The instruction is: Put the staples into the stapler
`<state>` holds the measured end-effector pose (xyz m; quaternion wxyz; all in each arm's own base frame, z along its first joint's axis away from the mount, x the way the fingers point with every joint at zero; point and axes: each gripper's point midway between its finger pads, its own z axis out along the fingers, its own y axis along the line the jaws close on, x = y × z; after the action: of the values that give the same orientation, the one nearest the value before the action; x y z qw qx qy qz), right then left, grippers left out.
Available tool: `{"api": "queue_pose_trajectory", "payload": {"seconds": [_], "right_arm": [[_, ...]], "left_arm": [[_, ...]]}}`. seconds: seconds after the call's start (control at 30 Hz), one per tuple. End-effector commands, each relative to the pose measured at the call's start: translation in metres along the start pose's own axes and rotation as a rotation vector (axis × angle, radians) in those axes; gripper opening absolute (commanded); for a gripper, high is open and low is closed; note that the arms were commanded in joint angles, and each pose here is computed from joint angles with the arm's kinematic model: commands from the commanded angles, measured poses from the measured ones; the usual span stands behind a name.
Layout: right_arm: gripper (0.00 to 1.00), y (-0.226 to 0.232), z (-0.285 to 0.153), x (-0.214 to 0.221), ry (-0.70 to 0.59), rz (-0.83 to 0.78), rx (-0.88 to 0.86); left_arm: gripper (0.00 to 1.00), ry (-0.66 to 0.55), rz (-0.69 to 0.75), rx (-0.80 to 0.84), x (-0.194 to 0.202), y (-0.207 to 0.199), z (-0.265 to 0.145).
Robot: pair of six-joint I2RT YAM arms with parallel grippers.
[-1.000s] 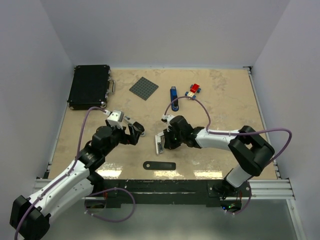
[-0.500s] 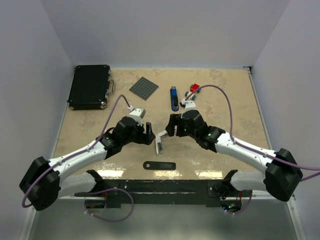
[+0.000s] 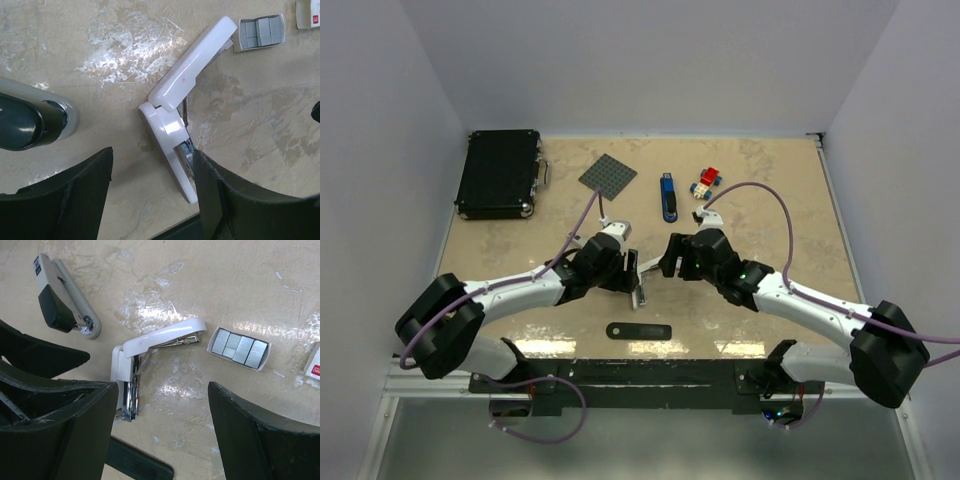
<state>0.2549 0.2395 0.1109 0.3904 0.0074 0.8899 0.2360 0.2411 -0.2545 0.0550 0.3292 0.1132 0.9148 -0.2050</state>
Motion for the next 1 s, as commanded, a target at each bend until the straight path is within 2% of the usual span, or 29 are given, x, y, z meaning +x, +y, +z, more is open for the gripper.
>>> {"api": "queue_pose_trajectory", "payload": {"seconds": [0.0, 0.13, 0.27, 0.33, 0.43, 0.57, 0.67, 0.97], "right_arm": [[0.77, 0.002, -0.001, -0.013, -0.057, 0.04, -0.013], [0.77, 0.004, 0.002, -0.008, -0.033, 0.045, -0.044], [0.77, 0.015, 0.009, 0.002, -0.001, 0.08, -0.112], [0.76, 0.023, 0.011, 0.001, -0.008, 0.119, -0.152], [0.75, 0.032, 0.017, 0.011, 0.02, 0.175, -0.213], [0.71, 0.035, 0.025, 0.027, 0.055, 0.233, -0.259], [0.66, 0.032, 0.033, 0.038, 0.069, 0.287, -0.262], [0.54, 0.017, 0.044, 0.052, 0.055, 0.459, -0.226]], "left_arm": [[0.66, -0.028, -0.02, 0.026, -0.016, -0.017, 0.006], [0.56, -0.016, -0.033, 0.023, -0.01, -0.017, 0.011], [0.4, 0.012, -0.057, 0.013, 0.002, -0.013, 0.014], [0.36, -0.005, -0.079, 0.024, 0.002, -0.013, 0.016], [0.23, -0.008, -0.106, 0.03, 0.006, -0.013, 0.015], [0.1, -0.015, -0.142, 0.04, 0.01, -0.012, 0.013], [0.05, -0.025, -0.163, 0.046, 0.012, -0.011, 0.011], [0.0, -0.028, -0.209, 0.055, 0.017, -0.011, 0.011]]}}
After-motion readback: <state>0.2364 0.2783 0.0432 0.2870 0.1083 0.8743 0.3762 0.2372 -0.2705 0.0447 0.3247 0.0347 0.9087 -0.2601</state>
